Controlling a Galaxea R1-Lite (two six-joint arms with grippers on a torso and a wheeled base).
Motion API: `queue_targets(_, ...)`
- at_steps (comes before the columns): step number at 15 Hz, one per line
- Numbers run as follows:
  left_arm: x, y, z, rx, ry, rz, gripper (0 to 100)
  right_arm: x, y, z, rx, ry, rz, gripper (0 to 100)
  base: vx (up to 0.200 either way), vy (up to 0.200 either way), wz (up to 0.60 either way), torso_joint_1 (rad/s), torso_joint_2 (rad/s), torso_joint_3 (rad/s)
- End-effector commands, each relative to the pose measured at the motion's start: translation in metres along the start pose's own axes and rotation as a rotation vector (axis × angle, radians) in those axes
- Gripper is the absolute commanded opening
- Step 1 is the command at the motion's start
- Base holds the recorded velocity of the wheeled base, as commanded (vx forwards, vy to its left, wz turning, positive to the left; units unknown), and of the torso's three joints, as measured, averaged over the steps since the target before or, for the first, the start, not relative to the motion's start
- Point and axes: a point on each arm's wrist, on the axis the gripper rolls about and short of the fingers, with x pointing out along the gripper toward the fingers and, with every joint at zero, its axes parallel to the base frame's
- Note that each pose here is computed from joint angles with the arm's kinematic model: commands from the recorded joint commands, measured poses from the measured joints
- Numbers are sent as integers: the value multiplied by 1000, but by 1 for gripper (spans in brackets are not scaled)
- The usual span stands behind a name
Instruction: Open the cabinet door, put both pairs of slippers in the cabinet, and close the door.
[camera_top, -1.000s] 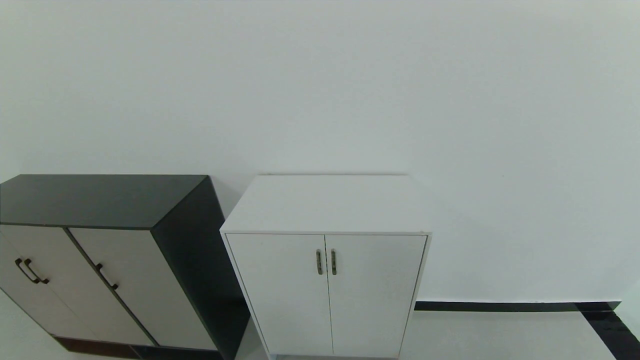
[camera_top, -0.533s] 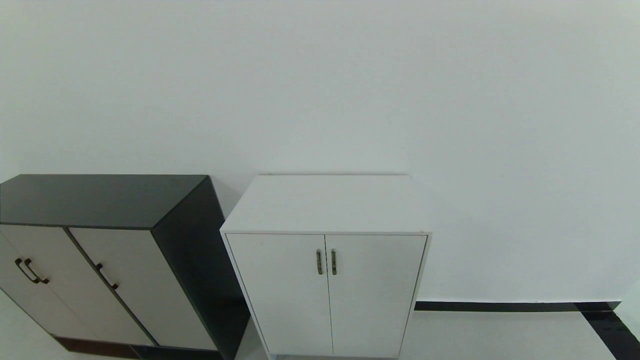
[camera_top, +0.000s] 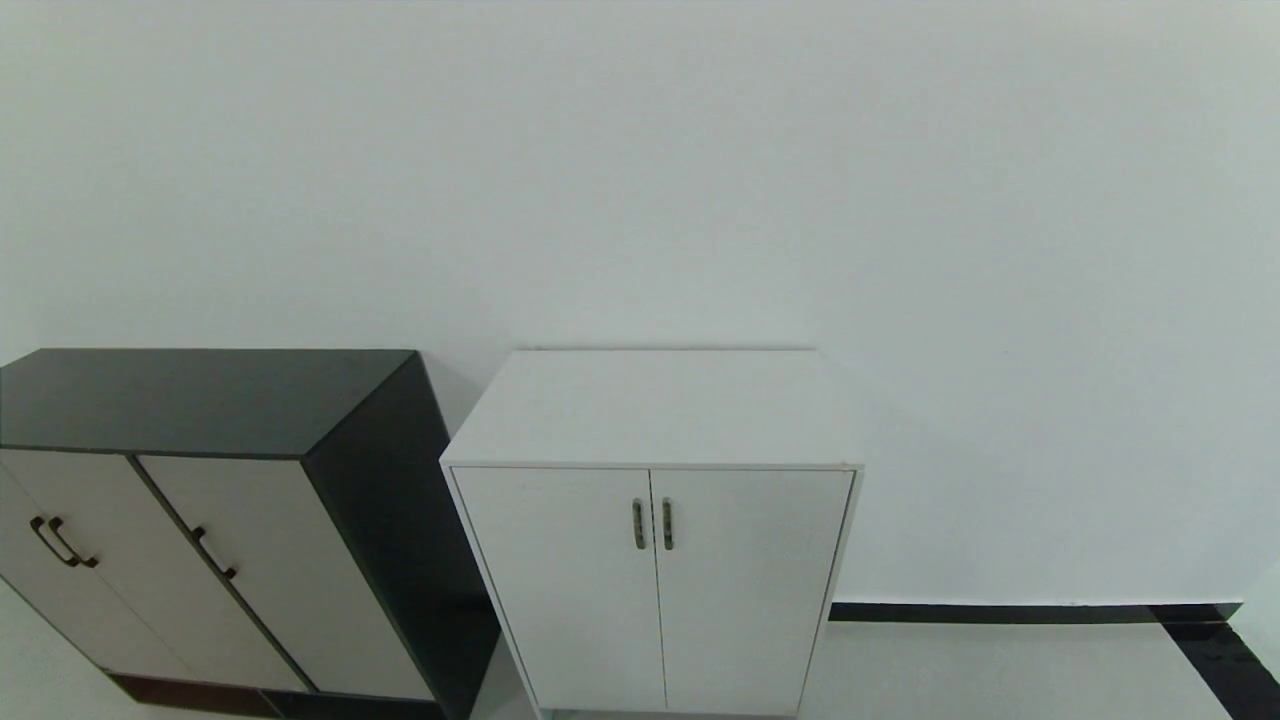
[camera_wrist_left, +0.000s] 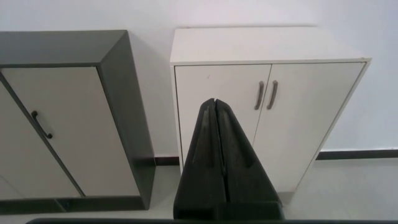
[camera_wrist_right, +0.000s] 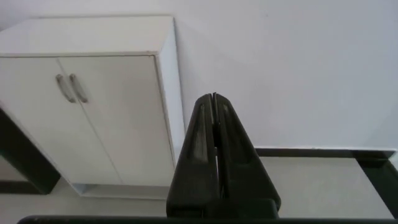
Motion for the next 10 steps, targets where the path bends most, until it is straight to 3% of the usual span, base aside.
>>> queue_targets(1,0,0,0,3,2,0,0,-1,0,0,0,-8,2,0,0,0,0,0,0,0)
queue_targets(10,0,0,0,3,2,0,0,-1,0,0,17,-8,-24,0,0,0,0,0,0,0)
